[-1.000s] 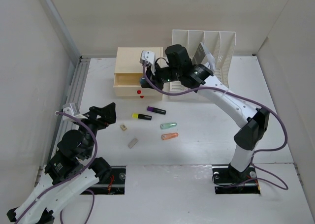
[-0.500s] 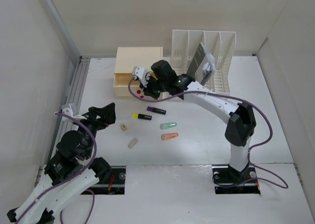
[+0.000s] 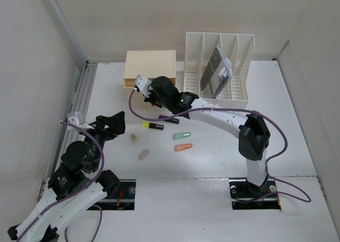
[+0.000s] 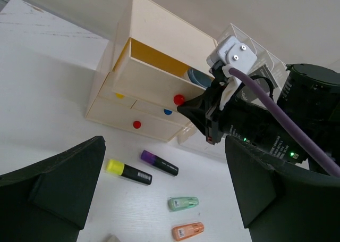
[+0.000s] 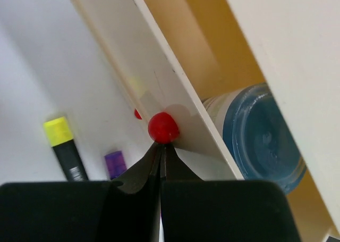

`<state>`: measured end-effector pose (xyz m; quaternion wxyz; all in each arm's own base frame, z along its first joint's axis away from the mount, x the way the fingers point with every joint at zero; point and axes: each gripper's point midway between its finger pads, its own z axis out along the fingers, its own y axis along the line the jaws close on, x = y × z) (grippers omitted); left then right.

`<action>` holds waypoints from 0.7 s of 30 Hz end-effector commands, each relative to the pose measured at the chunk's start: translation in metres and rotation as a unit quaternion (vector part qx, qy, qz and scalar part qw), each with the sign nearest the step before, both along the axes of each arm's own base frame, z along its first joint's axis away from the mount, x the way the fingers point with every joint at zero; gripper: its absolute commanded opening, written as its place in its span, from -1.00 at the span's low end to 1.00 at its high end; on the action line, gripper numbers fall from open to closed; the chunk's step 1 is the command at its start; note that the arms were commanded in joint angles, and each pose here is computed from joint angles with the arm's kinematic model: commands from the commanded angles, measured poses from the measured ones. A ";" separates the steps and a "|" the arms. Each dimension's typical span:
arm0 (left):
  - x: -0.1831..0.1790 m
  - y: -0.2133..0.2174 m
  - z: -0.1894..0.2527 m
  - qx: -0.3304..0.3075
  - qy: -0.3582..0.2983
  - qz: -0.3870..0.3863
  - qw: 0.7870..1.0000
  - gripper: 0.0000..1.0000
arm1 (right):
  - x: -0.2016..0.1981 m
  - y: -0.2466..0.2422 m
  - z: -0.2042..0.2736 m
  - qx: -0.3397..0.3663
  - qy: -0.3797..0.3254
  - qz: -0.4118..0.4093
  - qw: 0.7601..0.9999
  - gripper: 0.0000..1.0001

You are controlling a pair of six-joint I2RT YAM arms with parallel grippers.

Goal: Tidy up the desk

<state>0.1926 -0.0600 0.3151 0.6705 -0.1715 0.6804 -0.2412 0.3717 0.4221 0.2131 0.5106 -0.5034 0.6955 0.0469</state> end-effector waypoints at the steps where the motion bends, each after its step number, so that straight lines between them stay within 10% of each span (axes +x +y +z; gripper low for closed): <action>1: 0.000 -0.001 0.010 -0.021 -0.016 -0.003 1.000 0.89 | 0.056 -0.022 0.050 0.040 -0.107 -0.110 0.987 -1.00; 21: 0.005 -0.011 -0.002 -0.026 0.007 -0.008 1.000 0.89 | 0.090 -0.032 0.052 0.022 -0.150 -0.177 0.972 -1.00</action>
